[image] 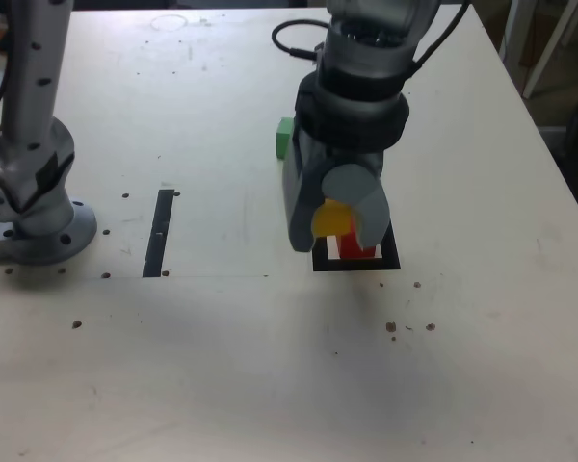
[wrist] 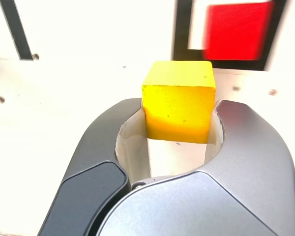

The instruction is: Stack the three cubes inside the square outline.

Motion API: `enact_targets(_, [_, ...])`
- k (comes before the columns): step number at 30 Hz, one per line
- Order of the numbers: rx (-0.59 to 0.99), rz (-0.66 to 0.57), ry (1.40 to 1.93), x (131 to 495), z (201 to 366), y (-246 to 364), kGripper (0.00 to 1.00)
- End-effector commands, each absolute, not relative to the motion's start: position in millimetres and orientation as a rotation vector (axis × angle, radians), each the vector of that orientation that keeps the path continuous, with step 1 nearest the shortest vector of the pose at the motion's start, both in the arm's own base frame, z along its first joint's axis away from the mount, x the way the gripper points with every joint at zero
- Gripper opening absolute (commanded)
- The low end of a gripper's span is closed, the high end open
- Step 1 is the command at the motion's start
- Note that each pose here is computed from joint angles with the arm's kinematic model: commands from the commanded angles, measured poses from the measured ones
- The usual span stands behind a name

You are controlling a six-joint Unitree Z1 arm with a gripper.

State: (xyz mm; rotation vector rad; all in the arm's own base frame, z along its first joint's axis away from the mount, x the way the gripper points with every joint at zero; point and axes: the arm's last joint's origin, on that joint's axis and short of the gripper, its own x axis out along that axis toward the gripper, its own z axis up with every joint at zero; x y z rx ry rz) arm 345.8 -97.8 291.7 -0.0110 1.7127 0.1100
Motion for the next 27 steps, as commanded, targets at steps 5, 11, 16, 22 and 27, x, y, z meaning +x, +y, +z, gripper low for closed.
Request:
enact_targets(5, [0.034,0.090,1.699,352.3,297.6,-88.7,0.32])
enact_targets(11, [0.043,0.078,1.710,359.2,293.2,-73.9,0.32])
enact_targets(16, [0.052,0.066,1.721,365.4,287.0,-67.5,0.32])
enact_targets(22, [0.059,0.055,1.728,373.9,280.3,-65.2,0.32])
enact_targets(27, [0.059,0.048,1.735,377.1,276.4,-64.8,0.32])
